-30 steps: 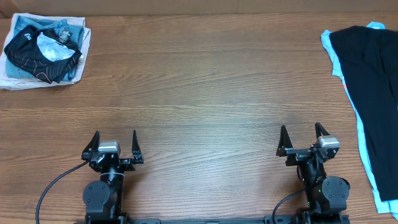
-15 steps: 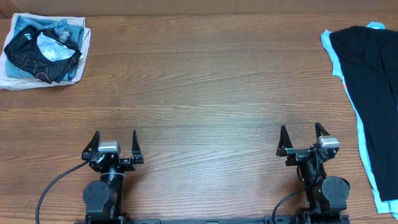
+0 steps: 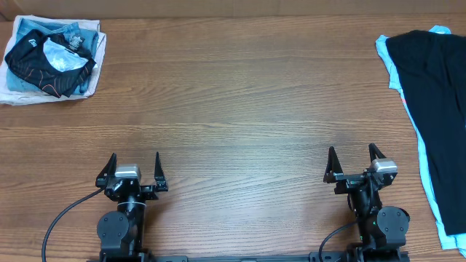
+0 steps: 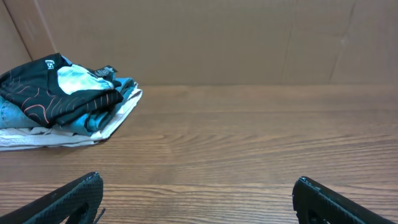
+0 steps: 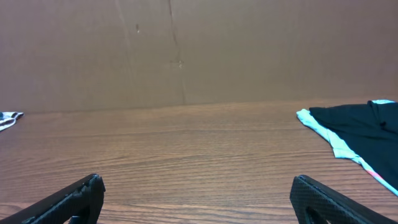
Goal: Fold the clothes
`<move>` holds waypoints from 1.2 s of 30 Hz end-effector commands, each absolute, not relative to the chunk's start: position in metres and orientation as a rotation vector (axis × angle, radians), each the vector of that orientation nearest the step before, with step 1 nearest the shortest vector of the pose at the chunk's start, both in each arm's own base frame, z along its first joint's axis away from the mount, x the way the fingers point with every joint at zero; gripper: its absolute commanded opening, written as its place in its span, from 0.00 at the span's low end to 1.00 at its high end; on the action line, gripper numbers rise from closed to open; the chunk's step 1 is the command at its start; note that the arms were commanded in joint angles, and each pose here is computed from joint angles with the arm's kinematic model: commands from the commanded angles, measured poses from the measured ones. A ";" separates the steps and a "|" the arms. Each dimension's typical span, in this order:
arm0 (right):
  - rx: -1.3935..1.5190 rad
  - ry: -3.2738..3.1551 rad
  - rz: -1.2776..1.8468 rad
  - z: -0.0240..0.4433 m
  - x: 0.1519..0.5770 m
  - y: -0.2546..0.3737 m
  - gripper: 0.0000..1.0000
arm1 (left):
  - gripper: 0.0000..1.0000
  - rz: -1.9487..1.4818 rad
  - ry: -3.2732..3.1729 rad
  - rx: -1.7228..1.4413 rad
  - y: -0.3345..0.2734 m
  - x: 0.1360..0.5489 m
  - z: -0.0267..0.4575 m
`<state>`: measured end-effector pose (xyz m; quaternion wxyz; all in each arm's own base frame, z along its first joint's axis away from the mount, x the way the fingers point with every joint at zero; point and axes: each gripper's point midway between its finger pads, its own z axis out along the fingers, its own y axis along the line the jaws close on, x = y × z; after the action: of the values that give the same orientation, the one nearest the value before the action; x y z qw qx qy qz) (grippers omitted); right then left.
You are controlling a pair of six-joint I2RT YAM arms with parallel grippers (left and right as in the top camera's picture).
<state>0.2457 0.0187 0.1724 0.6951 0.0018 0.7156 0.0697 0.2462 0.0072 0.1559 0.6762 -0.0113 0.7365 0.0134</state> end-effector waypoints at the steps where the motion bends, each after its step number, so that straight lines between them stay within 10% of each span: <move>1: 0.010 1.594 0.158 0.170 0.246 0.019 1.00 | 1.00 0.058 1.645 -0.022 0.011 0.246 0.157; 24: -0.430 1.521 0.582 0.181 0.212 0.106 1.00 | 1.00 0.058 1.645 -0.022 0.011 0.246 0.157; 36: -0.574 1.178 0.692 0.261 0.175 0.127 1.00 | 1.00 0.058 1.645 -0.022 0.011 0.246 0.157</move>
<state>0.1805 0.1248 0.2515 0.7415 -0.2715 0.5416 0.2884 0.2462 0.0072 0.1555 0.6759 -0.0111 0.7368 0.0136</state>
